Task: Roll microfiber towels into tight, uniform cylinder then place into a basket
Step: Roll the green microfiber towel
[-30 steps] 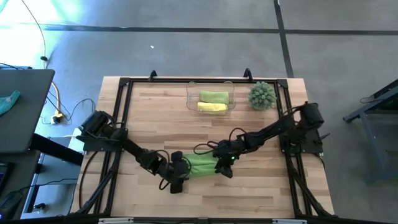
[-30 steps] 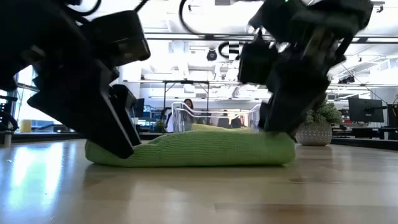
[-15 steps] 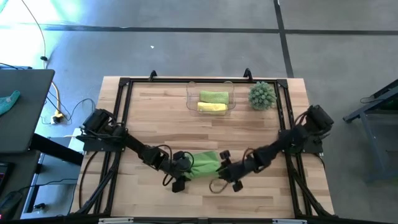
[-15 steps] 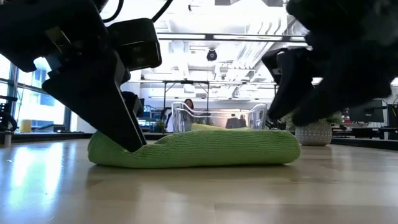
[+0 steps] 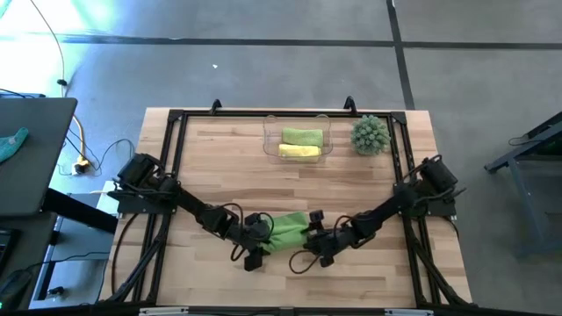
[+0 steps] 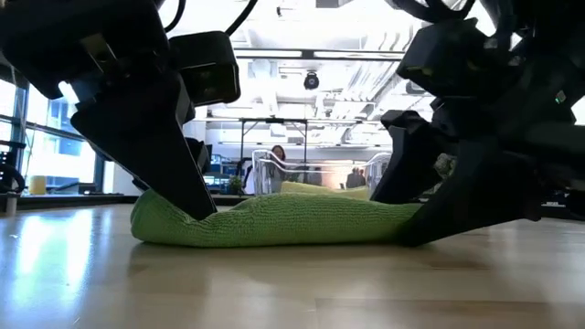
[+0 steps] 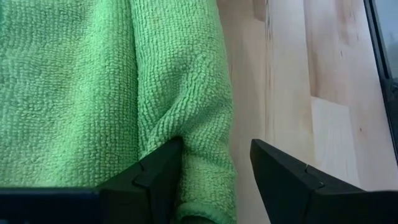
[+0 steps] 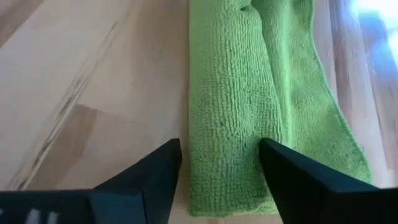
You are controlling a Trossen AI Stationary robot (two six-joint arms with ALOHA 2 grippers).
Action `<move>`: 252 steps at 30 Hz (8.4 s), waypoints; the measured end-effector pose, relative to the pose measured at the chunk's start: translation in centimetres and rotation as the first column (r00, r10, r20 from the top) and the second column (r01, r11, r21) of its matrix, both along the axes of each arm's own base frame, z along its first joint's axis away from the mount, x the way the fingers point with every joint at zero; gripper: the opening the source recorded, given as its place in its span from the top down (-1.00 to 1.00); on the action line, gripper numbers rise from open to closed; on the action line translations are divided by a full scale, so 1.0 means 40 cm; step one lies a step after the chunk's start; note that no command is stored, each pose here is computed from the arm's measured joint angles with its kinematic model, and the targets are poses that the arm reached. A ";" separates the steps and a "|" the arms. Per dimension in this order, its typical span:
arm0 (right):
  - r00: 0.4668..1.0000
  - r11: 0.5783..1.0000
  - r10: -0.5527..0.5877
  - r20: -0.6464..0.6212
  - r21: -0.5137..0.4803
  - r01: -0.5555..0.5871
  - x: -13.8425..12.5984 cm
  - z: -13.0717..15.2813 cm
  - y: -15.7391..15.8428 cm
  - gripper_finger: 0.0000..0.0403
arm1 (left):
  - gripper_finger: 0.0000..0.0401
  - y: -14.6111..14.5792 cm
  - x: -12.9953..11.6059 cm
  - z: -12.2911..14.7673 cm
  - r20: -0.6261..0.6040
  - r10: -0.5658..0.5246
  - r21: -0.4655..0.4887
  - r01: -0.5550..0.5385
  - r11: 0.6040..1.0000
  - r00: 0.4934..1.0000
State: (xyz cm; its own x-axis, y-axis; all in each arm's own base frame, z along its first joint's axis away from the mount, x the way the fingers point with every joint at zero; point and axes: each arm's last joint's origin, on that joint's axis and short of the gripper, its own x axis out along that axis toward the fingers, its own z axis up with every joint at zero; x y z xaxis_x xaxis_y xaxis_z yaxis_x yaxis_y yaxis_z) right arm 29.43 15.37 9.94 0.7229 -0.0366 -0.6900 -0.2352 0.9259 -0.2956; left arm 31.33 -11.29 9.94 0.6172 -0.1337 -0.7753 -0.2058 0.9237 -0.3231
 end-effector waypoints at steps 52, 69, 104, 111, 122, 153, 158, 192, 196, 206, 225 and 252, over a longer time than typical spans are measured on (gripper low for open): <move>0.865 0.514 -0.205 -0.458 0.702 0.493 0.057 -0.020 -0.131 0.97 | 0.05 -0.115 -0.066 -0.005 0.100 -0.105 0.491 0.042 0.870 0.989; 0.947 0.663 0.019 -0.319 0.713 0.228 0.028 0.090 -0.148 0.46 | 0.90 -0.036 -0.050 -0.027 0.053 0.139 0.037 -0.141 0.989 0.989; 0.995 0.995 0.095 0.030 0.012 -0.096 -0.020 0.053 0.024 0.03 | 0.93 0.018 -0.067 -0.045 0.076 0.238 -0.219 -0.216 0.951 0.968; 1.000 0.999 -0.006 -0.019 0.047 0.006 -0.003 -0.005 0.005 0.01 | 0.89 0.017 -0.067 -0.042 0.082 0.231 -0.219 -0.209 0.953 0.969; 0.970 0.933 -0.223 -0.098 0.265 0.241 0.005 -0.015 -0.020 0.01 | 0.34 0.026 -0.092 0.009 0.062 0.079 -0.152 -0.069 0.986 0.995; 0.892 0.604 -0.245 -0.380 0.660 0.447 0.062 -0.018 -0.142 0.72 | 0.09 -0.036 -0.205 0.071 0.013 -0.185 0.546 0.148 0.824 0.983; 0.893 0.608 -0.246 -0.377 0.657 0.446 0.062 -0.018 -0.142 0.72 | 0.09 -0.051 -0.224 0.111 0.072 -0.176 0.541 0.110 0.834 0.982; 0.887 0.560 -0.215 -0.410 0.692 0.455 0.067 -0.018 -0.155 0.72 | 0.10 -0.015 -0.033 -0.022 0.157 0.050 0.251 -0.089 0.964 0.986; 0.927 0.632 -0.166 -0.337 0.684 0.363 0.069 -0.005 -0.157 0.69 | 0.20 -0.022 -0.037 -0.023 0.149 0.155 0.127 -0.174 0.976 0.977; 0.986 0.818 -0.067 -0.152 0.558 0.141 0.037 0.122 -0.192 0.37 | 0.61 -0.026 -0.047 -0.033 0.116 0.195 0.110 -0.208 0.972 0.974; 0.984 0.992 0.118 0.136 -0.059 -0.110 0.017 0.055 0.005 0.24 | 0.71 -0.019 -0.045 -0.035 0.114 0.226 0.096 -0.237 0.967 0.967; 0.979 0.937 -0.185 -0.083 0.284 0.201 0.071 -0.032 -0.133 0.32 | 0.55 -0.014 -0.068 0.036 0.122 0.063 0.209 -0.088 0.974 0.991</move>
State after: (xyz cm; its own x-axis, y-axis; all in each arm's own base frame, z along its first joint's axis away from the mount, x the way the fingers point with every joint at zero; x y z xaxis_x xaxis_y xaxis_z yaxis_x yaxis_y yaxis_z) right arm 32.27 10.06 8.65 0.6828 0.0358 -0.7297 -0.0517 0.9987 0.0006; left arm 28.62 -11.85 11.40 0.7048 0.0779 -0.7051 -0.2511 0.9570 -0.1452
